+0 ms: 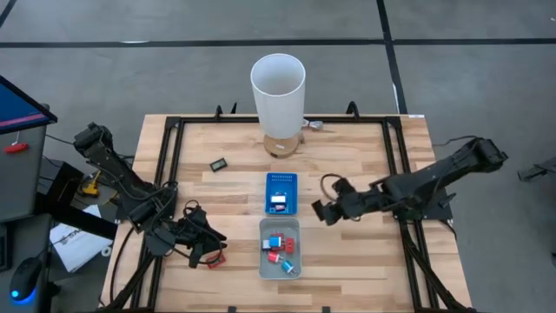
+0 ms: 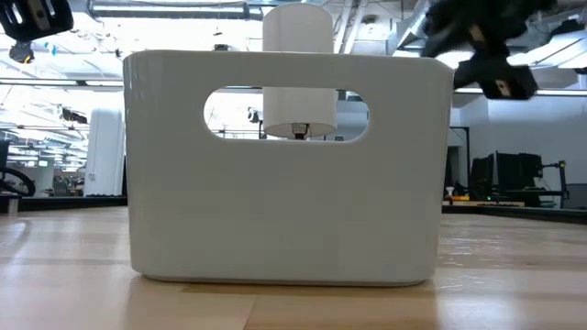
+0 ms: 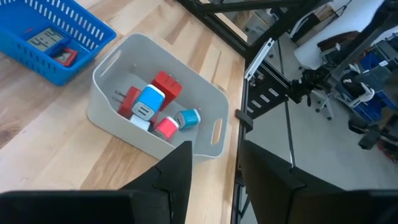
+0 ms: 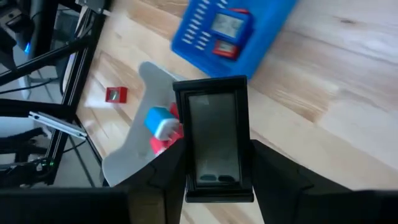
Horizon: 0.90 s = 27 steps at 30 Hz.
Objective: Pick & Place Office items
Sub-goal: Put the right black digital clock into the blue bin
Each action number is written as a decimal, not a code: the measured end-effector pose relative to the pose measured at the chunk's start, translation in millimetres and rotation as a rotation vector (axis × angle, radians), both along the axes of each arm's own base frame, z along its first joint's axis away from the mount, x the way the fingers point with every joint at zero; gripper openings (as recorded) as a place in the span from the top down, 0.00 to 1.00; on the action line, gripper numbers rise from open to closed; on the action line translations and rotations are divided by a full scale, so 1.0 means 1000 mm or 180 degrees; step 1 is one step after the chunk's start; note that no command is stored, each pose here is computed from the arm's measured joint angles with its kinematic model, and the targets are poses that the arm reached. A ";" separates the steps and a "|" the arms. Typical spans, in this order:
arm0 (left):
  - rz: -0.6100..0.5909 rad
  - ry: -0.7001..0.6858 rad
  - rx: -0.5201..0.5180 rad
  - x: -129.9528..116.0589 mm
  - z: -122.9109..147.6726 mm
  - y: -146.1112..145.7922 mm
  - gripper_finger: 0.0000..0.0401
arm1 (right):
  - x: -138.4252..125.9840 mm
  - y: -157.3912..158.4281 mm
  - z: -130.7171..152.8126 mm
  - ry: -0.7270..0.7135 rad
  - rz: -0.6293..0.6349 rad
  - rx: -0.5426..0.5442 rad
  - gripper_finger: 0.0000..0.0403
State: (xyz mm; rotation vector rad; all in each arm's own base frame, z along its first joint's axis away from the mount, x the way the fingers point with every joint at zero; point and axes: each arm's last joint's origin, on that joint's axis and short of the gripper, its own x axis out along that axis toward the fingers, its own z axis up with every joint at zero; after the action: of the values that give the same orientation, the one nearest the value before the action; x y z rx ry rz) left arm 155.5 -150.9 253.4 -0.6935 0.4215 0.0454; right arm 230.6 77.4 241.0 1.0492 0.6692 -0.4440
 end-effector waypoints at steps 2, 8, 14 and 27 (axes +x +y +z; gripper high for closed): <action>-0.0001 0.0005 0.0010 0.000 0.000 0.000 0.67 | 0.015 0.006 0.004 0.0007 0.0028 -0.0083 0.64; -0.0025 -0.0002 0.0065 0.000 0.000 0.000 0.67 | 0.070 0.009 0.018 0.0067 0.0239 -0.0456 0.63; -0.0027 -0.0004 0.0070 0.000 0.000 0.000 0.67 | 0.113 -0.018 0.015 0.0532 0.0587 -0.0734 0.63; -0.0005 -0.0028 0.0060 0.000 0.001 0.000 0.67 | 0.147 -0.082 -0.015 0.0843 0.1155 -0.0671 0.63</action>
State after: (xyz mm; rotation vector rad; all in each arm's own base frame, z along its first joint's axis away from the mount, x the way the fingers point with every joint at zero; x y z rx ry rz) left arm 155.8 -150.7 254.0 -0.6745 0.4128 0.0450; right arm 377.9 -5.1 226.2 0.6558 1.0051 -0.3298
